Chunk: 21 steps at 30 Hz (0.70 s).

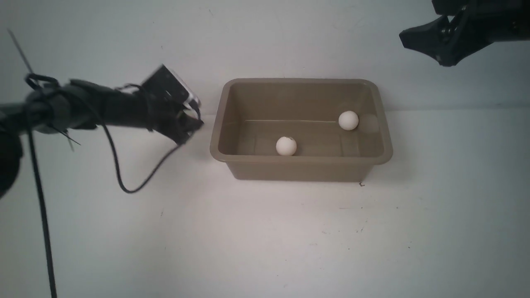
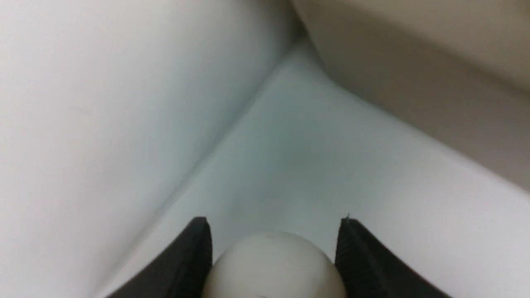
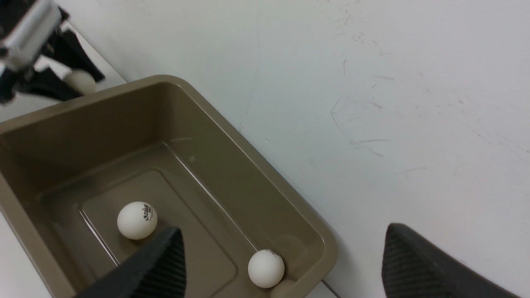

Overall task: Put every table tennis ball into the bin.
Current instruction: Use the left arm to clamp the table tennis ball closest to it, then use the left arm to put the table tennis ball into the box

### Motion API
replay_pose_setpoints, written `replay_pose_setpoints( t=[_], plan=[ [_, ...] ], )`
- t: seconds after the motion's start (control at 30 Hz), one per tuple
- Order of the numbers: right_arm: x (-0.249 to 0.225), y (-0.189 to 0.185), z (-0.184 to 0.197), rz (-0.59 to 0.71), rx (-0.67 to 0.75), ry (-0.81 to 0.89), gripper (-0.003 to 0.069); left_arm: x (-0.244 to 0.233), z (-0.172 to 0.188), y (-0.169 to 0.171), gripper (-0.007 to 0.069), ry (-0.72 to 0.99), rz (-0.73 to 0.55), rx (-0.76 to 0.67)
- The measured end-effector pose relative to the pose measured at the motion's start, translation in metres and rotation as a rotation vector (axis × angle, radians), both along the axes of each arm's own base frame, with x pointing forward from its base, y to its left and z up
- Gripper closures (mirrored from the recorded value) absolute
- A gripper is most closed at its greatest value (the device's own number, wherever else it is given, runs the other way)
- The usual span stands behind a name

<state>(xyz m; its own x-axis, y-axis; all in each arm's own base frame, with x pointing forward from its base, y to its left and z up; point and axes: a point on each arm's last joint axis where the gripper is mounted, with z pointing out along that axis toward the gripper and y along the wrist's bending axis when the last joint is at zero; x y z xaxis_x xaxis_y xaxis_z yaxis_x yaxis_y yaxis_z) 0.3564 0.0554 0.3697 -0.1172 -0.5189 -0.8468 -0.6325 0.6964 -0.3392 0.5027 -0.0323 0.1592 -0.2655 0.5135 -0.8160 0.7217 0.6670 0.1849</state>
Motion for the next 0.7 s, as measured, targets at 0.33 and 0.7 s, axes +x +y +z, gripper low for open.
replay_pose_setpoints(
  t=[0.33, 0.7],
  plan=[
    [0.0, 0.0, 0.0, 0.0, -0.002, 0.0, 0.008, -0.021, 0.038, -0.08, 0.0281, -0.092, -0.306, -0.181],
    [-0.001, -0.006, 0.012, -0.071, -0.009, -0.079, 0.008, -0.023, 0.037, -0.088, 0.0107, 0.041, -0.222, -0.23]
  ],
)
